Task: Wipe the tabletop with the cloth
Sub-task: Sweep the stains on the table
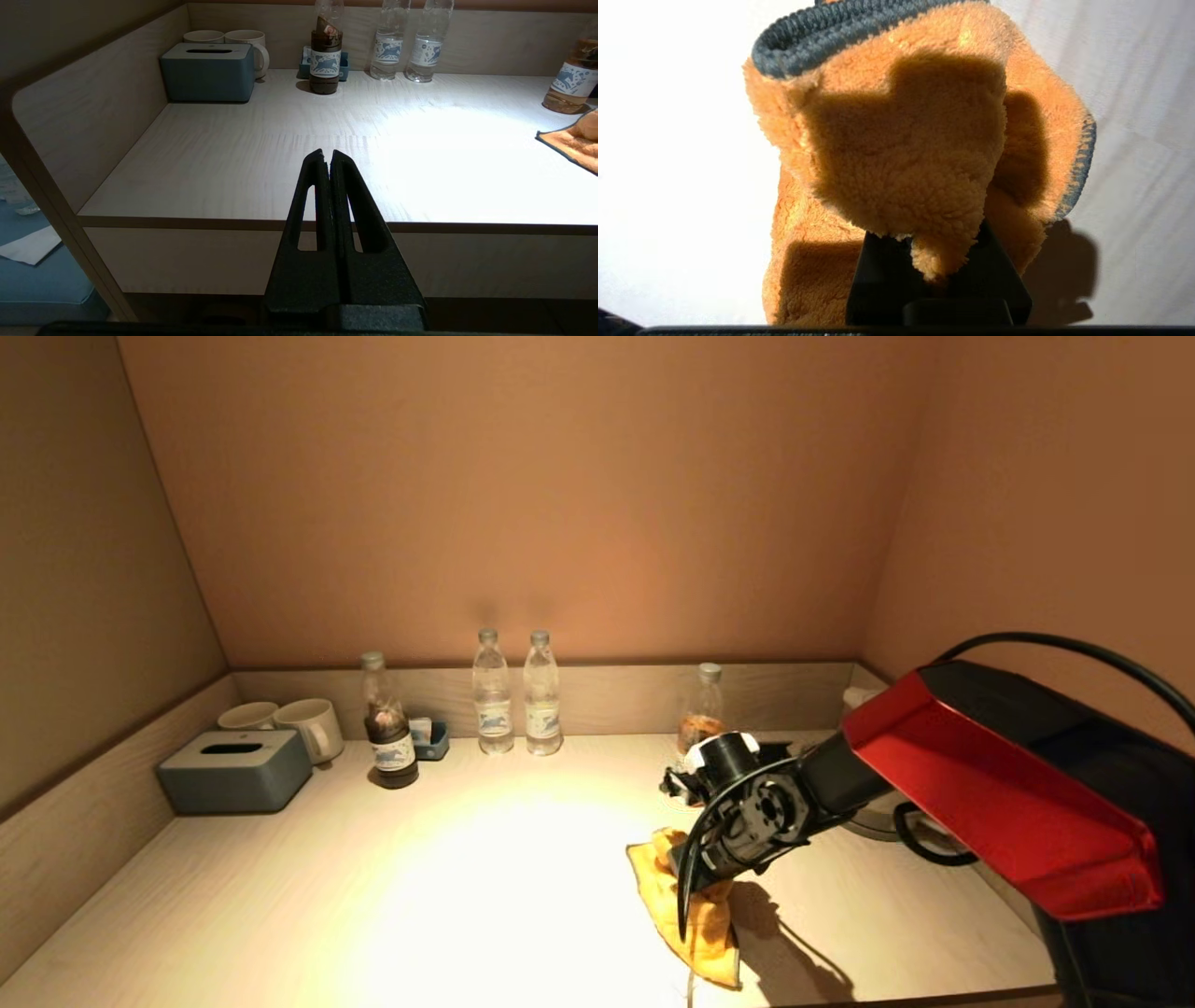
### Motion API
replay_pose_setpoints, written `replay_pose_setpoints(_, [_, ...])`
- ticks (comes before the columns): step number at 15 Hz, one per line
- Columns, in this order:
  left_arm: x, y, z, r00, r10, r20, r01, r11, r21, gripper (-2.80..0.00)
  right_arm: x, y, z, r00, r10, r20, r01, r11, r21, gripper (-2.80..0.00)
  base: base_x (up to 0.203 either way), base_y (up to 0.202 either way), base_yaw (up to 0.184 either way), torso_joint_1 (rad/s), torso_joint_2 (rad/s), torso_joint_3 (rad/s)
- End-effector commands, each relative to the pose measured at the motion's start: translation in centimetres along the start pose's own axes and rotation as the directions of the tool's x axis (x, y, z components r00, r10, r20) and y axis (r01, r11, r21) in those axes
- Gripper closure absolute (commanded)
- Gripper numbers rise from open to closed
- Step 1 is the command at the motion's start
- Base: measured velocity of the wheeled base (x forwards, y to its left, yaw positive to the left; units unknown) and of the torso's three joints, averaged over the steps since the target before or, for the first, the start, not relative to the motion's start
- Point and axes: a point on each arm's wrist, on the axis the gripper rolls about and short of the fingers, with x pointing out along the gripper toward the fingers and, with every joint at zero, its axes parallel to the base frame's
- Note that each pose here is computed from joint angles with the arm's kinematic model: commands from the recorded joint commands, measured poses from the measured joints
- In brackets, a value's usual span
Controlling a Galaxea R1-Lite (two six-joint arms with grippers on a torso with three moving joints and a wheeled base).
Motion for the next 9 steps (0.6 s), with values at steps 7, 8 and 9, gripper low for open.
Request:
replay_pose_setpoints(7, [0.0,0.0,0.0,1.0,0.001,0.001,-0.001,1.0,0.0,0.0,1.1,7.1,4.1,0.986,0.107,0.129,-0.086,0.984,-0.159,0.0,0.0,0.0,0.0,0.0,0.0,0.0])
replay_pose_setpoints(8, [0.0,0.0,0.0,1.0,0.001,0.001,-0.001,1.0,0.0,0.0,1.6,7.5,4.8,0.983,0.112,0.142,-0.088,0.982,-0.167,0.0,0.0,0.0,0.0,0.0,0.0,0.0])
replay_pose_setpoints(9, [0.0,0.0,0.0,1.0,0.001,0.001,-0.001,1.0,0.0,0.0,2.2,8.1,5.7,0.98,0.12,0.157,-0.091,0.98,-0.177,0.0,0.0,0.0,0.0,0.0,0.0,0.0])
